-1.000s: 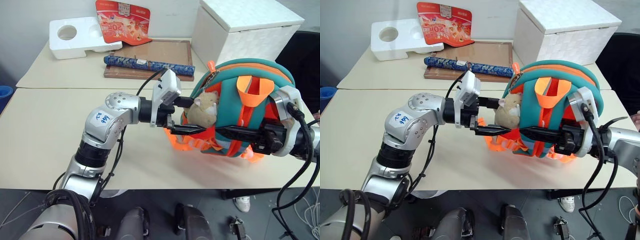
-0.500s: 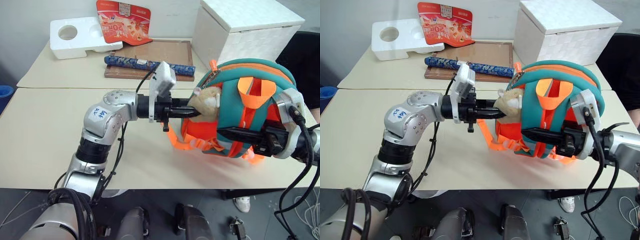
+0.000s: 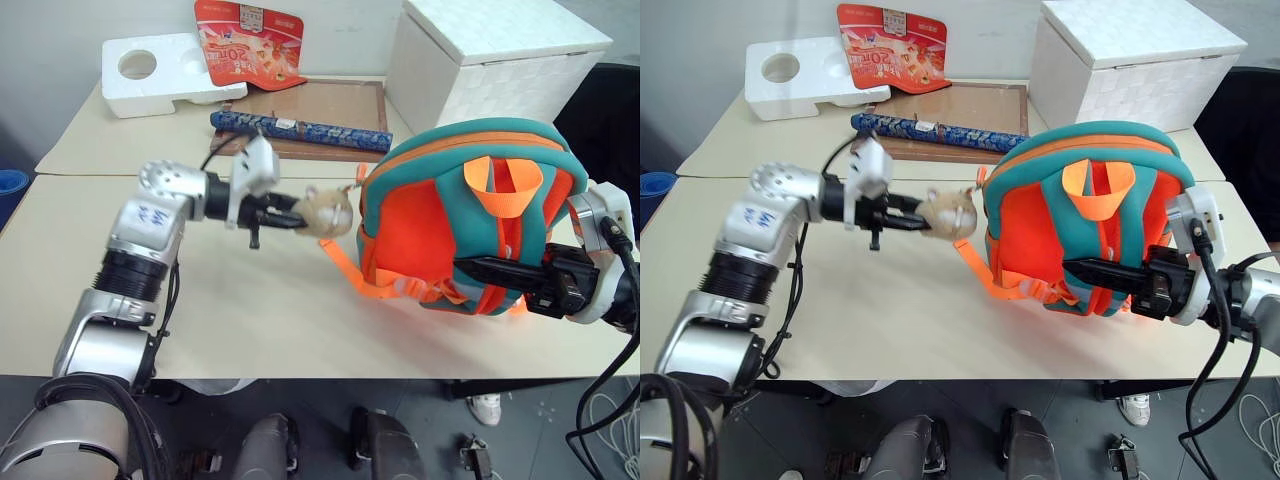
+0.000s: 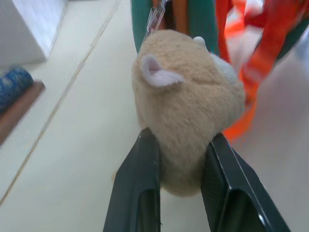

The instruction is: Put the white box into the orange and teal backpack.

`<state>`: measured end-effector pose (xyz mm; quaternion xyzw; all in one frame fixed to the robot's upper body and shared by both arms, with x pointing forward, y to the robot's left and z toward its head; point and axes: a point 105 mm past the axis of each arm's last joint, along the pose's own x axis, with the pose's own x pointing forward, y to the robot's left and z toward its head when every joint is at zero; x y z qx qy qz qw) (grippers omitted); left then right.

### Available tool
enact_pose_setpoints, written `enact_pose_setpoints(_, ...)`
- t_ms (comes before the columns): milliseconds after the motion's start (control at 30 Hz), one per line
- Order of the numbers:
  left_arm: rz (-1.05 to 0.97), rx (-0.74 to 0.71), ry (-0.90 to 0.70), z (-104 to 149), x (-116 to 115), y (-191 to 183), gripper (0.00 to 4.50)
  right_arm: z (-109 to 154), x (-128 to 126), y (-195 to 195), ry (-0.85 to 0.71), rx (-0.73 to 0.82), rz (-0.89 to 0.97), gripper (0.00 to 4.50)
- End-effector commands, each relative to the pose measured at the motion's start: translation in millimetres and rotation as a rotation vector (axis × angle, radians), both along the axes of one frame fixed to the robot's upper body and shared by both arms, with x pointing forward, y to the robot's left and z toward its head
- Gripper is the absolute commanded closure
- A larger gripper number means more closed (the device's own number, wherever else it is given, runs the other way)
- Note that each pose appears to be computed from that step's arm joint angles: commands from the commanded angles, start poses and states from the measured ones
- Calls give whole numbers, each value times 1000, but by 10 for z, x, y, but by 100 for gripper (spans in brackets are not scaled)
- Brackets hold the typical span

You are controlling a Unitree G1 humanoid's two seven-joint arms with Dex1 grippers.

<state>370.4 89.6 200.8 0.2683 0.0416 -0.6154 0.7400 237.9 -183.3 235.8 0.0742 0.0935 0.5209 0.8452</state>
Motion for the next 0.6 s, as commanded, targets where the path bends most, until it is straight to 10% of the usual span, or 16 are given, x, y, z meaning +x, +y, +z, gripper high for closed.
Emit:
enact_pose_setpoints(33, -4, 159, -169, -200, 103, -101, 379, 191, -36, -4, -92, 7, 4, 450)
enact_pose_setpoints(267, -72, 152, -138, -528, 13, -490, 379, 132, 46, -120, -88, -59, -71, 450)
enact_pose_setpoints(333, -66, 102, -59, -506, -36, -465, 308, 81, 47, -162, -84, -100, -79, 450)
enact_pose_setpoints(600, 16, -128, 215, -7, -272, 160, 70, 72, -3, -704, -47, -291, -157, 193)
